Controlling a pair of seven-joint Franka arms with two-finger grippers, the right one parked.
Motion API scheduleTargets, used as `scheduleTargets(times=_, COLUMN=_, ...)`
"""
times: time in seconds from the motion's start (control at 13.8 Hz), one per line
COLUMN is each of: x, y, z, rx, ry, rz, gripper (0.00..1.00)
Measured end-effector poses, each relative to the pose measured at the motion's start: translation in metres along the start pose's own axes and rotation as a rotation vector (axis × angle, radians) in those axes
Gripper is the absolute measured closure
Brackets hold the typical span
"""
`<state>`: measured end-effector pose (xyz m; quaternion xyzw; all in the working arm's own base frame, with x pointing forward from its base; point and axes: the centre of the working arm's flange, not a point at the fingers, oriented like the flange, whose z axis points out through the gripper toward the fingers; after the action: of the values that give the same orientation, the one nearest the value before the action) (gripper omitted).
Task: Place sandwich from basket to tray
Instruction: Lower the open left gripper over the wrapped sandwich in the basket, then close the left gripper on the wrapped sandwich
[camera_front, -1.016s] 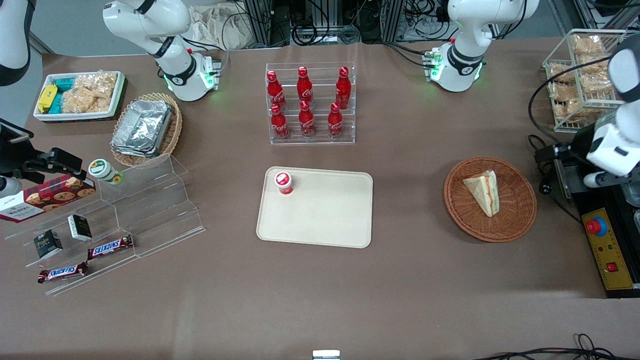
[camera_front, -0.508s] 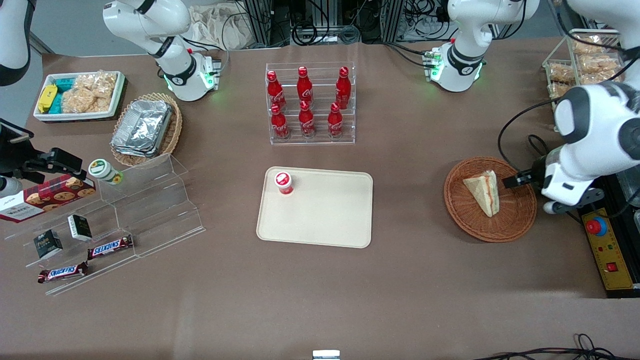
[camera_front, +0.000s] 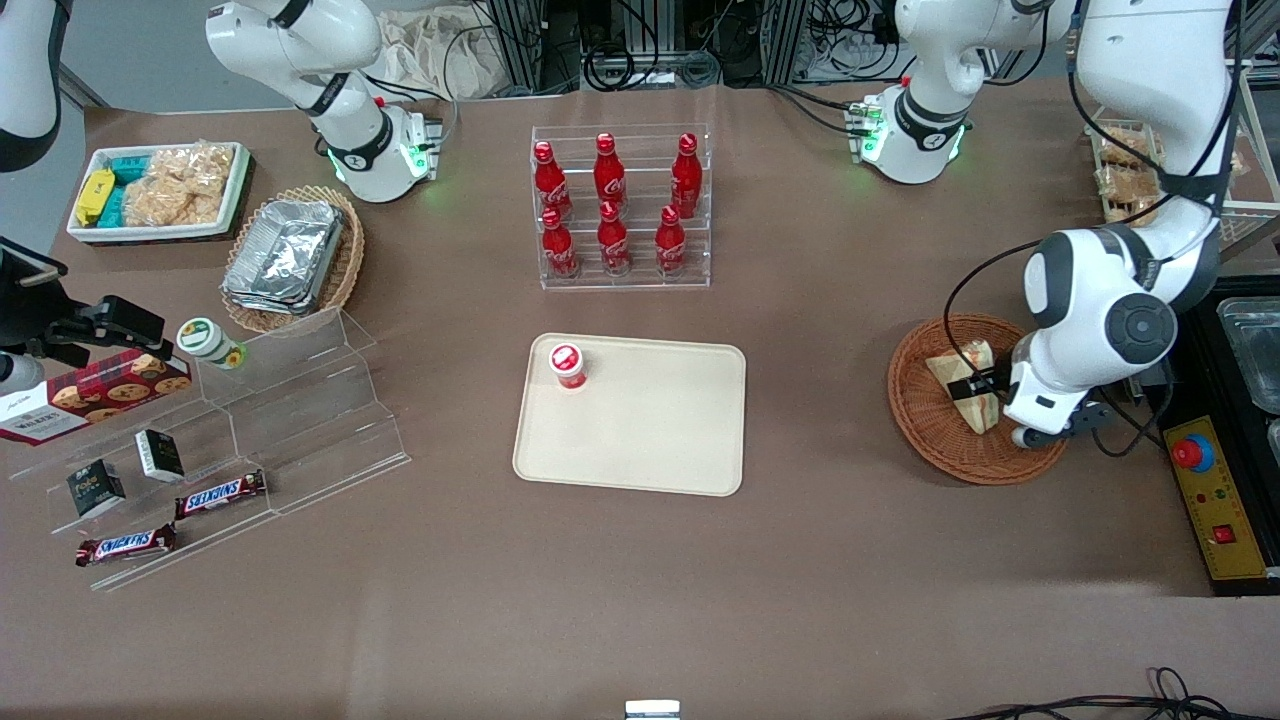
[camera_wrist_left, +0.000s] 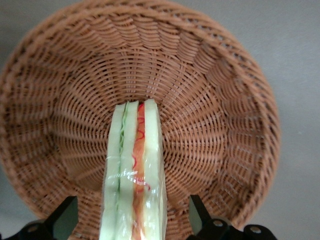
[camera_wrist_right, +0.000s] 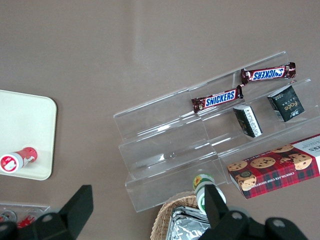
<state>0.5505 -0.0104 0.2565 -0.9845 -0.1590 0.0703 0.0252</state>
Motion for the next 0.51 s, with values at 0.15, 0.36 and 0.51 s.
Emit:
scheduleTargets(times=0.15, x=-0.005, y=0.000, z=0.017, rx=0.011, ry=-0.018, rz=0.005, gripper=0.00)
scheduleTargets(times=0.36, x=-0.006, y=0.001, z=0.028, rx=0.020, ry=-0.032, rz=0.010, gripper=0.03)
scheduleTargets(times=0.51, x=-0.006, y=0.001, z=0.028, rx=0.020, ry=-0.031, rz=0.010, gripper=0.11)
